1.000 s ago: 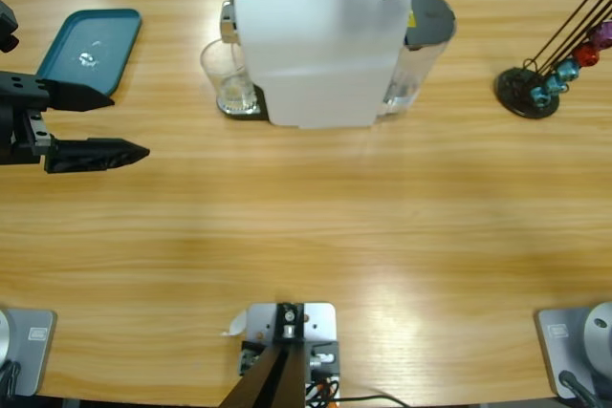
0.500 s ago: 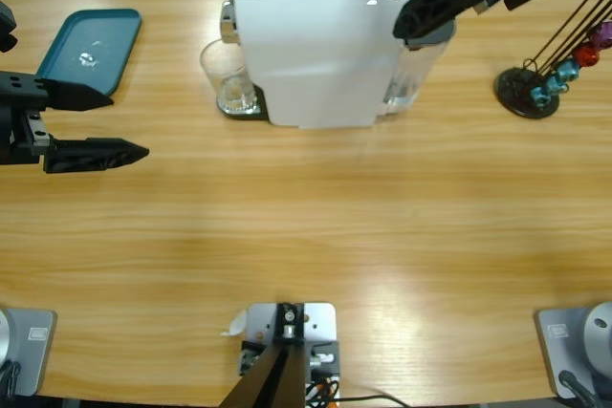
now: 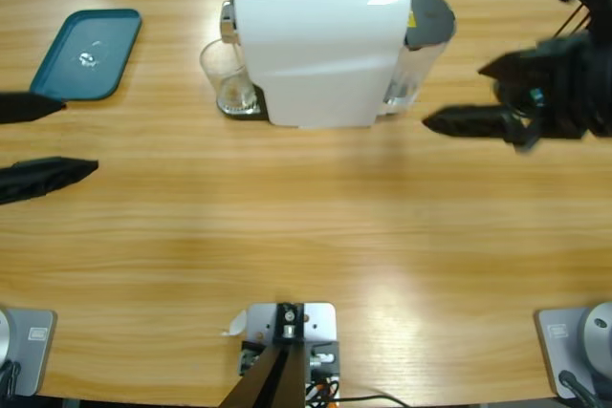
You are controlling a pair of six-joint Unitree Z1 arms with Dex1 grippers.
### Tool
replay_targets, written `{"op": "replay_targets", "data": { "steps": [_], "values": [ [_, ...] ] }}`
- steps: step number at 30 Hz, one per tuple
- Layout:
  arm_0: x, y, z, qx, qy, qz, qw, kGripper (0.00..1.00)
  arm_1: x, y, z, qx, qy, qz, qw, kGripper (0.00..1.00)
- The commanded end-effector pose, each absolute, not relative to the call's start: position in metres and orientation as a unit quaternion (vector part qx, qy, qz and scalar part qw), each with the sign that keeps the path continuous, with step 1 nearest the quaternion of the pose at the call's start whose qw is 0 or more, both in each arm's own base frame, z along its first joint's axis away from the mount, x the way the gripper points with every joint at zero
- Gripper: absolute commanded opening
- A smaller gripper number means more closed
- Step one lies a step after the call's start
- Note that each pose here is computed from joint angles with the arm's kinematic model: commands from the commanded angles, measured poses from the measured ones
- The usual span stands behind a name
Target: Pour coffee
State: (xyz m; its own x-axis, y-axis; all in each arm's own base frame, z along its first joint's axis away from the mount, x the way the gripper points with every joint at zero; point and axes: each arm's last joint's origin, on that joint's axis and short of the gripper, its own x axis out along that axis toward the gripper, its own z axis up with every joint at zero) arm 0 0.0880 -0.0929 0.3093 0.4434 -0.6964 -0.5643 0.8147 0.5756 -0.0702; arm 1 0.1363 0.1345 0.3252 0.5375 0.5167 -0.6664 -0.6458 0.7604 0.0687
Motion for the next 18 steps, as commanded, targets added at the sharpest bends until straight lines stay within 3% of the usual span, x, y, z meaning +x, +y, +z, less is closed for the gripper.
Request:
{"op": "replay_targets", "data": {
  "steps": [1,18],
  "values": [
    [0.074,-0.080,0.278,0.104,0.267,-0.439,0.851,0.927,0.091,0.094,0.294,-0.088,0.316,0.351,0.877,0.947],
    [0.075,-0.077,0.267,0.101,0.264,-0.411,0.866,0.890,0.085,0.086,0.281,-0.087,0.311,0.338,0.884,0.929]
  ]
}}
